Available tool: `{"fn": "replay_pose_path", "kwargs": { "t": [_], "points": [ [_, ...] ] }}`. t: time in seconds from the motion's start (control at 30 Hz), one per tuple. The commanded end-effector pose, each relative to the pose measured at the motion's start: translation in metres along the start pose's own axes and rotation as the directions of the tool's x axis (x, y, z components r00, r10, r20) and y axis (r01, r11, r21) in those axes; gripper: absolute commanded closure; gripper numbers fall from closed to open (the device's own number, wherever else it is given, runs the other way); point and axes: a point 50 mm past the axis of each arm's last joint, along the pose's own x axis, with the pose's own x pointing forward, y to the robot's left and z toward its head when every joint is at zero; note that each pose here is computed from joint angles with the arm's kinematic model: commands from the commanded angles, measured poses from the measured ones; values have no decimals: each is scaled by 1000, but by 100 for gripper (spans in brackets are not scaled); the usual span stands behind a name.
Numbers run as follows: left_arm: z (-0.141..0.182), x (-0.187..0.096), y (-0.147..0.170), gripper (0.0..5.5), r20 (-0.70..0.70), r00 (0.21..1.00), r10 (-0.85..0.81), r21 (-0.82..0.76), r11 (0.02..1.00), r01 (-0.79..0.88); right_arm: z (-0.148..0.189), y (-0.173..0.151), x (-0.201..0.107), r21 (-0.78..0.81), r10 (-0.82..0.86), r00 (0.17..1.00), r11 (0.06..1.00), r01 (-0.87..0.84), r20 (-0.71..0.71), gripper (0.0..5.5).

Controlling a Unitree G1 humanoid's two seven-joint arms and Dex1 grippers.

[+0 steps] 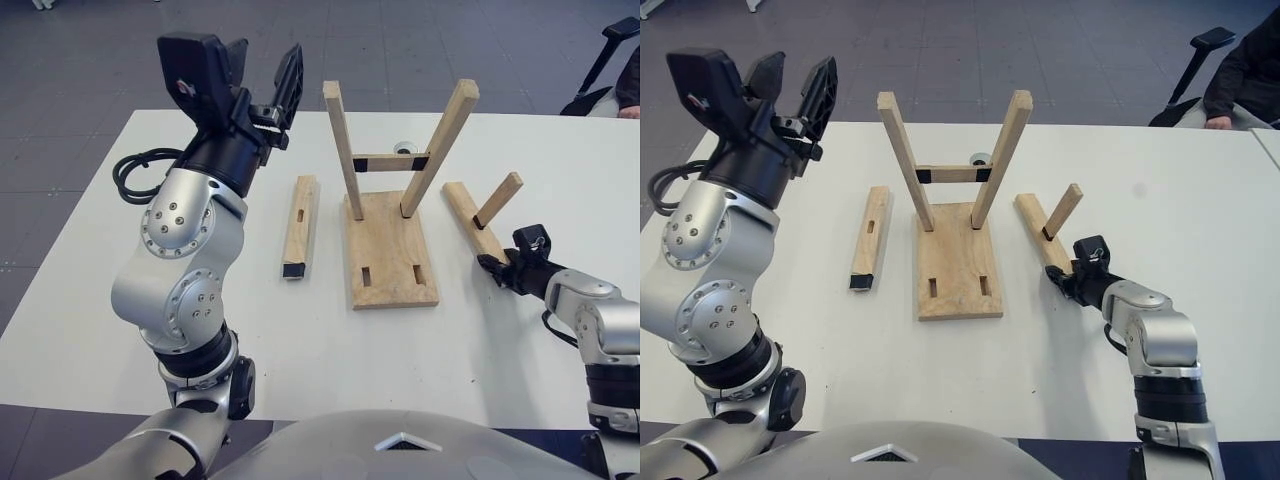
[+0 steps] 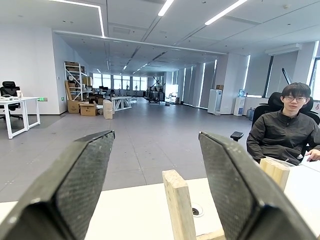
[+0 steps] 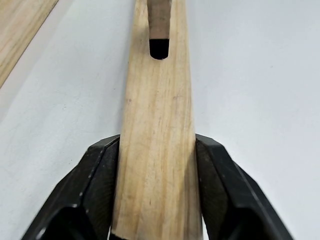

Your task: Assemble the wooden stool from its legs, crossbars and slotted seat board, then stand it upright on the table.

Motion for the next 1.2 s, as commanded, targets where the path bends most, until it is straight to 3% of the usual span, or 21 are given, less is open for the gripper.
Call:
{"fn": "replay_pose_path", "kwargs": {
  "t": [0.03,0.13,0.23,0.37,0.47,0.53,0.63,0.8,0.97,1.2],
  "points": [
    [-2,0,5,235,-18,1000,8,1,1000,-8,-11,-36,1,85,-130,988,987,137,-84,343],
    [-1,2,27,235,-34,999,14,-58,998,-16,42,-72,-16,128,-255,958,963,239,129,344],
    [15,12,55,235,-11,999,-39,-135,990,37,134,-85,-64,214,-305,793,951,224,527,344],
    [27,39,52,218,5,975,-223,-174,960,221,194,-63,-127,211,-206,541,976,53,815,344],
    [38,53,46,171,33,932,-361,-200,911,360,232,-18,-145,39,54,390,973,-227,919,344],
    [43,61,40,143,63,881,-470,-264,843,468,241,10,-145,-91,222,333,926,-367,916,344],
    [44,67,31,90,94,766,-636,-344,701,624,244,42,-131,-202,388,321,851,-486,864,344],
    [57,58,24,66,195,499,-845,-413,391,823,248,92,-124,-438,708,177,592,-677,684,344],
    [66,42,21,66,285,401,-871,-438,254,862,236,114,-121,-533,866,93,382,-755,491,344],
    [55,38,11,66,279,400,-873,-485,232,843,223,124,-112,-538,929,65,267,-800,364,344]
  ]
}}
